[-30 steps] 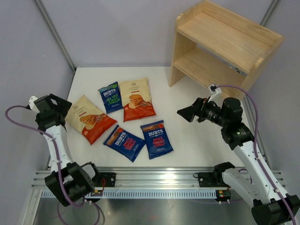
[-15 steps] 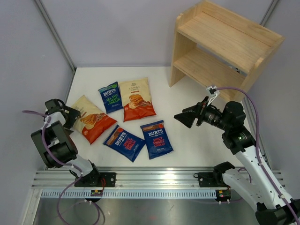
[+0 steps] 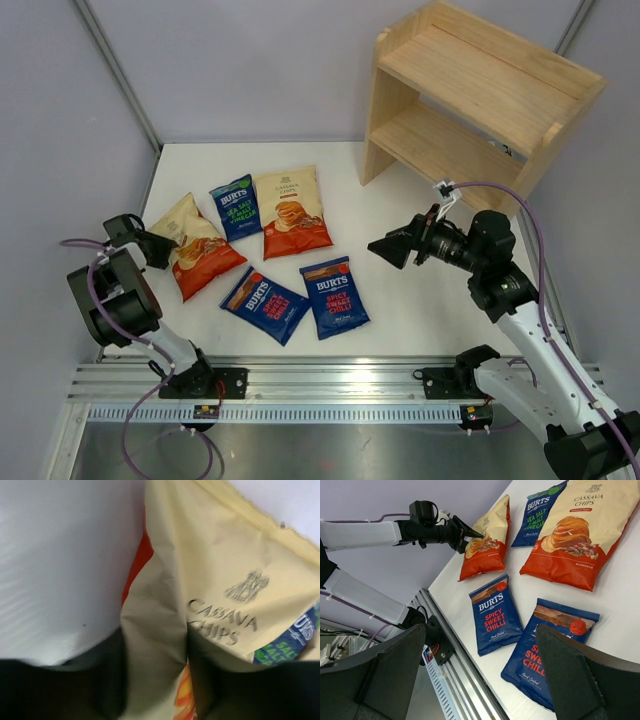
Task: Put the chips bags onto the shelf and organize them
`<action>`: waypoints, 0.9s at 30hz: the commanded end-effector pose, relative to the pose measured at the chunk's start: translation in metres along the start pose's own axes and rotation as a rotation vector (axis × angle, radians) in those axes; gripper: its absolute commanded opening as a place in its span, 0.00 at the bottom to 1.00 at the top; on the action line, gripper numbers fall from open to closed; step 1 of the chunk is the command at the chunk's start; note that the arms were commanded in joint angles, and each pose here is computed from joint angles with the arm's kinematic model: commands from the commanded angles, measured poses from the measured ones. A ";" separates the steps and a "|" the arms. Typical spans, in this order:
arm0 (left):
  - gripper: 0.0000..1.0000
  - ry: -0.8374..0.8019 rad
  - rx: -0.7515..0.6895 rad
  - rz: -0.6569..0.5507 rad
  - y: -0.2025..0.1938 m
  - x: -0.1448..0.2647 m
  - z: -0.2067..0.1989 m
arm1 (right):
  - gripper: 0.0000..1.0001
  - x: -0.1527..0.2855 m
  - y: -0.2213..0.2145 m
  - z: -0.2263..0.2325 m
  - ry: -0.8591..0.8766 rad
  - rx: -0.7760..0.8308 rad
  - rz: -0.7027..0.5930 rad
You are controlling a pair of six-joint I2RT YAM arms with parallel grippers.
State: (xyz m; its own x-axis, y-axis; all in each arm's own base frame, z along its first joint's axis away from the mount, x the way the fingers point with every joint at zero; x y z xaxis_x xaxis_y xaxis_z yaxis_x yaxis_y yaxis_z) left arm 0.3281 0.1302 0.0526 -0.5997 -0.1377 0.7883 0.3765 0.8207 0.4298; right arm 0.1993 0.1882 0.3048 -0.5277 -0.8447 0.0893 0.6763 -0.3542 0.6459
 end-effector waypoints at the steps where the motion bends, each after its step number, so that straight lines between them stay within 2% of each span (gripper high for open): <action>1: 0.35 -0.044 0.027 0.055 -0.016 -0.009 -0.004 | 0.99 -0.003 0.006 0.010 0.048 0.027 -0.010; 4: 0.18 -0.044 0.036 0.018 -0.012 -0.001 -0.006 | 0.99 -0.006 0.008 0.008 0.041 0.020 -0.017; 6: 0.14 -0.051 0.041 -0.042 -0.001 0.012 -0.011 | 0.99 -0.009 0.008 0.007 0.048 -0.006 -0.012; 7: 0.05 -0.054 0.045 -0.064 0.002 0.017 -0.013 | 1.00 -0.014 0.010 0.006 0.064 -0.012 -0.013; 10: 0.00 -0.158 0.031 -0.141 0.017 0.046 -0.036 | 1.00 -0.025 0.006 0.004 0.118 -0.072 0.020; 18: 0.00 -0.400 -0.042 -0.168 0.026 0.106 -0.089 | 0.99 -0.070 -0.002 -0.017 0.198 -0.241 0.096; 22: 0.00 -0.523 -0.075 -0.165 0.021 0.139 -0.115 | 0.99 -0.098 -0.020 -0.014 0.231 -0.243 0.134; 27: 0.00 -0.721 -0.122 -0.115 -0.005 0.184 -0.171 | 0.99 -0.132 -0.038 -0.005 0.292 -0.214 0.130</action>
State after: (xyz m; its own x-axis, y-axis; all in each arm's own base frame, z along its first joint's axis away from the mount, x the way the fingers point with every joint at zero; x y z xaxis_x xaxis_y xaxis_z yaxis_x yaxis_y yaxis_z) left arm 0.3323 0.0465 0.2041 -0.8899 0.0647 0.4516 0.3333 0.7682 0.5466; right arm 0.2424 0.2896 0.2345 -0.2844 -0.9565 0.0652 0.8980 -0.2420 0.3674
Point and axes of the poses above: each gripper's point midway between its finger pads, its own x axis back along the fingers, its own z axis along the line the jaws close on, y = z × x, the point moved 3 cm from there along x, back along the fingers, and after that the axes turned 13 degrees about -x, right-handed, at the moved point
